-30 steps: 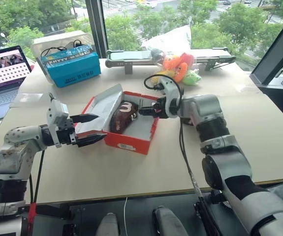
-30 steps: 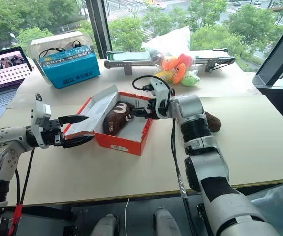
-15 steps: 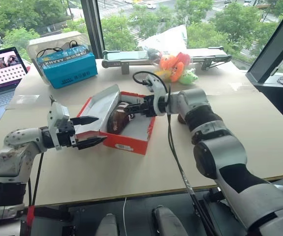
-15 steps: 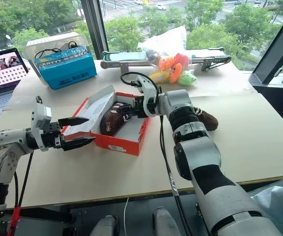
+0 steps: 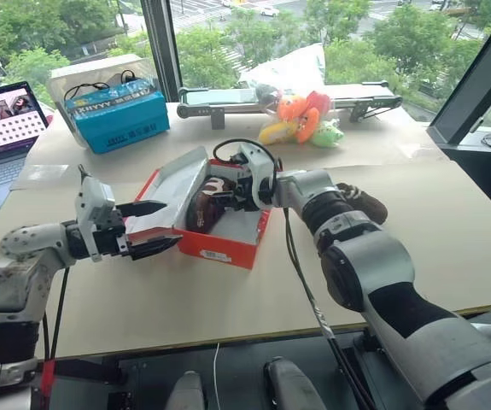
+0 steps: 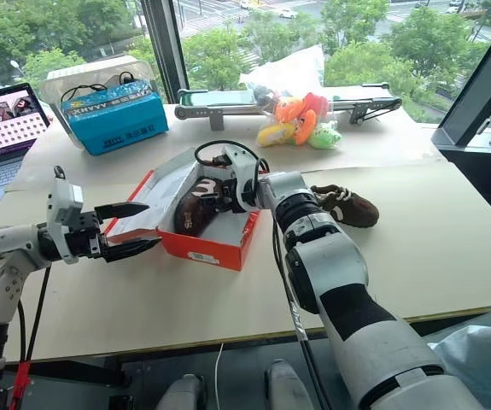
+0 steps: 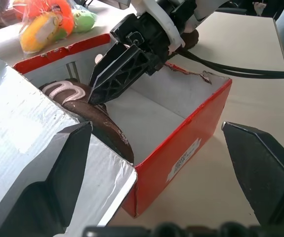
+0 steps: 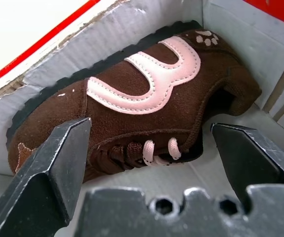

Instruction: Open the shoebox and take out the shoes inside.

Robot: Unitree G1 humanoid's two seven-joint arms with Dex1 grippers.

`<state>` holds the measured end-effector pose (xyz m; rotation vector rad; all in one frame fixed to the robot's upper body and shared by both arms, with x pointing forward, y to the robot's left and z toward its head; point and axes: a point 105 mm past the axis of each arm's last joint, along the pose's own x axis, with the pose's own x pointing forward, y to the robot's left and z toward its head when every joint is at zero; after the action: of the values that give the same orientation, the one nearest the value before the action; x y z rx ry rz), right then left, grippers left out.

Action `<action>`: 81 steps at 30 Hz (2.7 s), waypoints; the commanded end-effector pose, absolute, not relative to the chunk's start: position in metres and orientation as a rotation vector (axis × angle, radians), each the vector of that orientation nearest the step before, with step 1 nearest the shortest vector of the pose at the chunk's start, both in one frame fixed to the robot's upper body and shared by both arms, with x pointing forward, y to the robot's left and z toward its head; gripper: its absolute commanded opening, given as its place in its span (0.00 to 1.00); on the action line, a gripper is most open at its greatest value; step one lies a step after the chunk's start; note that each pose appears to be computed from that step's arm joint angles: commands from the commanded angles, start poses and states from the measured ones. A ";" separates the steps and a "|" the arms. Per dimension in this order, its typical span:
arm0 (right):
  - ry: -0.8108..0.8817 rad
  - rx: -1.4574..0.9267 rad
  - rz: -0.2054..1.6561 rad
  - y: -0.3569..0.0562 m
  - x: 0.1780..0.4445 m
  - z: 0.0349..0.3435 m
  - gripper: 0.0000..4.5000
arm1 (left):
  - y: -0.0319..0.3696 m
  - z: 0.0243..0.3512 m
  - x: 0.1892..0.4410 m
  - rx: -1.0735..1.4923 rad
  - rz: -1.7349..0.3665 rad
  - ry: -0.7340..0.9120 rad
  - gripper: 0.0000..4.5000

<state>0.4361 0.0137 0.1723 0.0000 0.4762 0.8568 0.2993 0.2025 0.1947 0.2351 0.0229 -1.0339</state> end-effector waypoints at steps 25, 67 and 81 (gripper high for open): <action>0.385 0.238 0.916 0.028 0.435 0.198 0.01 | 0.206 0.212 0.299 0.275 -0.998 -0.029 1.00; 0.048 -0.525 0.923 -0.104 0.400 0.348 0.01 | 0.193 0.201 0.309 0.243 -1.058 -0.027 1.00; 0.248 -1.462 1.236 -0.114 0.341 0.248 0.01 | 0.189 0.202 0.313 0.248 -1.088 -0.027 1.00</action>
<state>0.3473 -0.1124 0.2334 -1.3694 0.2946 1.2505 0.3129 0.1893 0.1925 0.2184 0.0073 -1.0829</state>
